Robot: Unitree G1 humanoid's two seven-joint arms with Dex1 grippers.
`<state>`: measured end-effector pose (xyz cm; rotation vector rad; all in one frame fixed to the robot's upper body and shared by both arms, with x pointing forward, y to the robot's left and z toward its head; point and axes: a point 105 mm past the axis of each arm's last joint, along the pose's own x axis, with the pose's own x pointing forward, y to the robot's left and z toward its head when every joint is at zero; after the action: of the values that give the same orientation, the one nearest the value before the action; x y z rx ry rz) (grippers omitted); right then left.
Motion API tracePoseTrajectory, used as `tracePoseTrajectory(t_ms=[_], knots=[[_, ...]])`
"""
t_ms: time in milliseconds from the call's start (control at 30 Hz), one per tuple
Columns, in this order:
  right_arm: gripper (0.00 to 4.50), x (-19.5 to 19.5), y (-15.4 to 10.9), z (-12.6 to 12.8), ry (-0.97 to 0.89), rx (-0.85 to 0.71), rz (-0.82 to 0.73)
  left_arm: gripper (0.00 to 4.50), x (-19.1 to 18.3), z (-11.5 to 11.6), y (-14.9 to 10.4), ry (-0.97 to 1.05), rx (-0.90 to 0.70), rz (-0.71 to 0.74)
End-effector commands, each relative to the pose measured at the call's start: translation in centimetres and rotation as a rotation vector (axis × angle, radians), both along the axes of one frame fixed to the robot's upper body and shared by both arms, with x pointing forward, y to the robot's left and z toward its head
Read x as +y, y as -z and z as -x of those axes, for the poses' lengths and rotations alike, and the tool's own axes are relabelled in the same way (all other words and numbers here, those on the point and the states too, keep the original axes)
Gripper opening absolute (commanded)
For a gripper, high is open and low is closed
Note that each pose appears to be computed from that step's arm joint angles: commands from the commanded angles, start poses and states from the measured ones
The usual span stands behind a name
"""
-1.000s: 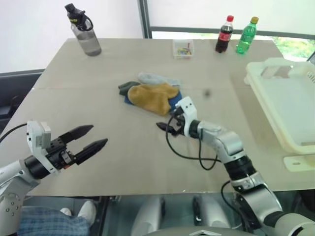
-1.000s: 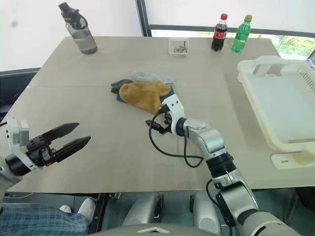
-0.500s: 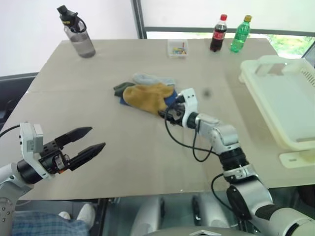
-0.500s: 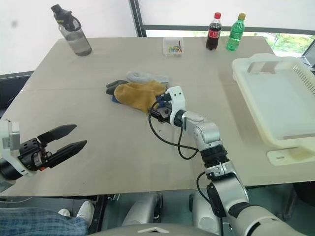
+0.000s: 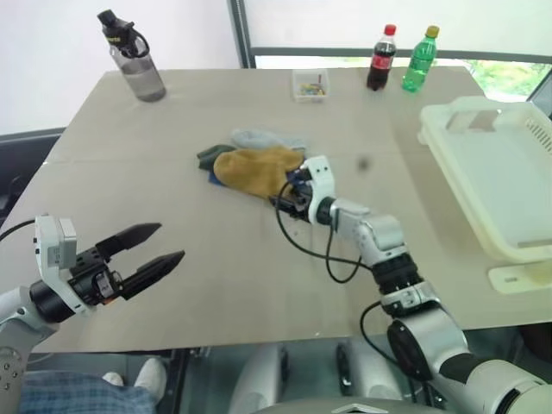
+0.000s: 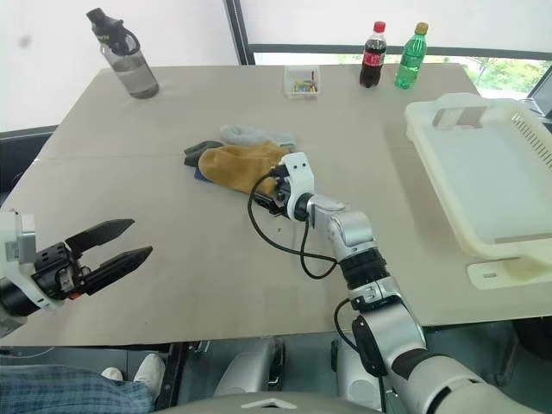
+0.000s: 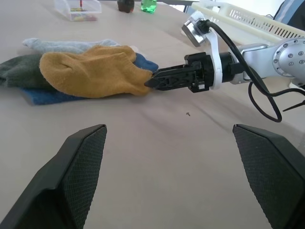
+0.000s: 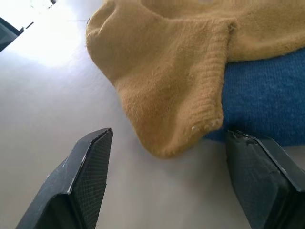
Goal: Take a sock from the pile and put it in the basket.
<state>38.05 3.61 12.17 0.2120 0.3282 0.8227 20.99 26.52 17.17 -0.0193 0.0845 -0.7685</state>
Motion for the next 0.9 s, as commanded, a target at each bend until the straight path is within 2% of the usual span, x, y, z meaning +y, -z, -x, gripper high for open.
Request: tracePoseTrajectory(t_ms=[33, 133, 200, 267, 367, 567, 800, 900], knots=[[3.79, 0.9, -2.5, -0.1, -0.015, -0.036, -0.087, 4.50, -0.1, 0.3, -0.8, 0.001, -0.042, -0.025], [2.94, 1.0, -2.2, 0.0, -0.018, -0.023, -0.089, 4.50, 0.0, 0.3, -0.7, -0.003, -0.041, -0.026], [1.98, 0.9, -1.7, -0.1, -0.006, -0.016, -0.074, 4.50, 0.0, 0.3, -0.6, -0.006, -0.041, -0.026], [1.34, 0.8, -1.4, -0.1, 0.000, -0.015, -0.058, 4.50, 0.0, 0.3, -0.6, -0.007, -0.042, -0.026], [0.01, 0.7, -1.1, -0.1, 0.005, -0.012, -0.048, 4.50, 0.0, 0.3, -0.5, -0.007, -0.042, -0.024], [0.01, 0.3, -1.2, 0.1, 0.005, -0.030, -0.039, 4.50, 0.0, 0.2, -0.4, -0.007, -0.040, -0.023], [0.01, -0.7, -4.2, 2.6, -0.115, -0.152, -0.103, 4.50, 0.1, 0.3, -0.4, -0.006, -0.037, -0.022], [0.01, -2.0, -4.7, 3.6, -0.141, -0.159, -0.106, 4.50, 0.1, 0.2, -0.4, -0.004, -0.036, -0.022]])
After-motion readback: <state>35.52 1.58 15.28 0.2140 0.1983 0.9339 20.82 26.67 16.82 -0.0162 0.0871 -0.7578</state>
